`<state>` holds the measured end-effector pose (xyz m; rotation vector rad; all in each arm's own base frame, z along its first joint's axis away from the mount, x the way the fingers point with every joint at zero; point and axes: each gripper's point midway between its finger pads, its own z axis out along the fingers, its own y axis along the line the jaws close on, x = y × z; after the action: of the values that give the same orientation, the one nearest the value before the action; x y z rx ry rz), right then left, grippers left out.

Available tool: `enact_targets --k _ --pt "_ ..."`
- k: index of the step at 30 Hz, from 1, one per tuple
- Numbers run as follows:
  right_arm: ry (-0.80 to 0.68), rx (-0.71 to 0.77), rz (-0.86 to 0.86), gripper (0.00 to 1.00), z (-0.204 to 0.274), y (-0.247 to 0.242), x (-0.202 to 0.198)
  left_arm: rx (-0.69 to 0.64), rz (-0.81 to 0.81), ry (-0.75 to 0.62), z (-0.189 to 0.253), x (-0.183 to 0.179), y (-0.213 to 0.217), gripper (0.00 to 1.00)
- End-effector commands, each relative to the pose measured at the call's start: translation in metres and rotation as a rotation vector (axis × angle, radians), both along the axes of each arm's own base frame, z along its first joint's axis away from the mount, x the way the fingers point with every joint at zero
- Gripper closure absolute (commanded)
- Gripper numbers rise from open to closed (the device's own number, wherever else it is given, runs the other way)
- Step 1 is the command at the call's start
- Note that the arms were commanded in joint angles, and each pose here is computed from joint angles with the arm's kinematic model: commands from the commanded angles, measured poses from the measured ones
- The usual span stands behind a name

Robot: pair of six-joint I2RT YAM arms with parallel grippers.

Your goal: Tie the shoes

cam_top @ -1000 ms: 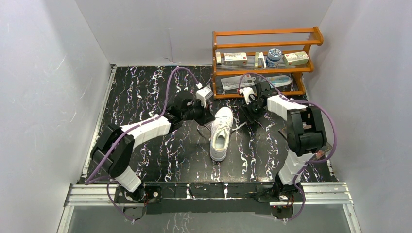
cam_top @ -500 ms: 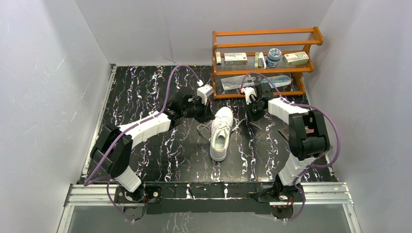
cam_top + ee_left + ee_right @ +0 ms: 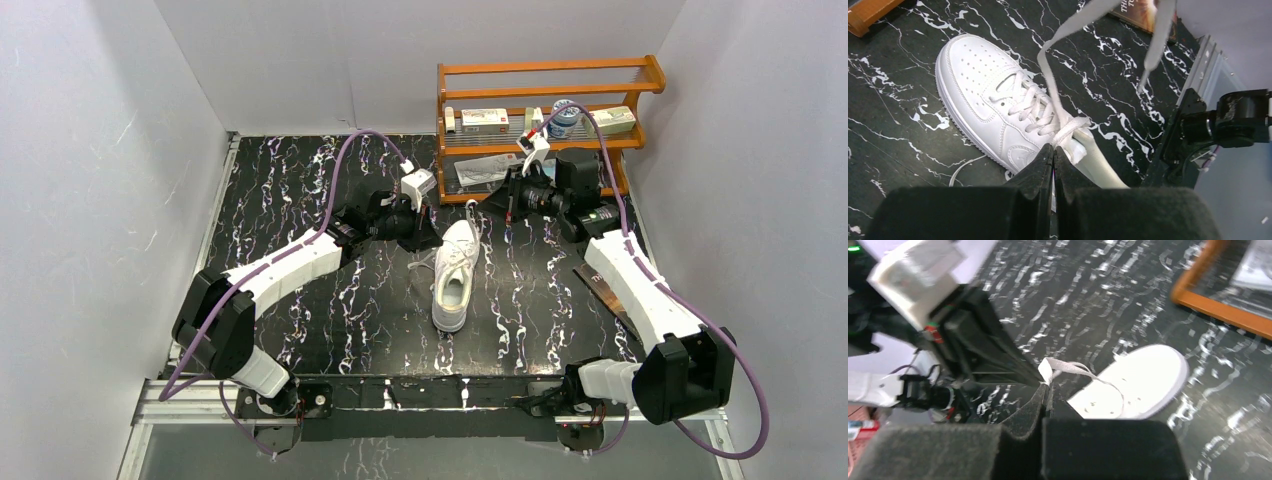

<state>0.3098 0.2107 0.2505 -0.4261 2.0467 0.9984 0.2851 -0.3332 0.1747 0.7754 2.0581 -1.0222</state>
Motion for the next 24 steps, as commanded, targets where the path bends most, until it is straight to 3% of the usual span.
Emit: enact_targets --k 1,6,10,16,24 --pt "-0.096 0.196 0.180 1.00 0.048 0.032 -0.025 -0.084 -0.005 0.048 0.032 -0.011 -0.006 1.00" --pt "-0.071 0.232 0.179 1.00 0.051 0.044 -0.018 -0.118 -0.066 0.060 0.040 -0.020 -0.013 1.00" --pt "-0.075 0.307 0.224 1.00 0.080 0.061 -0.014 -0.116 -0.046 0.044 0.038 -0.020 -0.008 1.00" --pt "-0.059 0.357 0.277 1.00 0.109 0.063 -0.036 -0.155 -0.018 0.051 0.032 -0.016 -0.008 1.00" --pt "-0.089 0.370 0.198 1.00 0.129 0.049 -0.051 -0.268 -0.019 0.074 0.032 -0.011 -0.016 1.00"
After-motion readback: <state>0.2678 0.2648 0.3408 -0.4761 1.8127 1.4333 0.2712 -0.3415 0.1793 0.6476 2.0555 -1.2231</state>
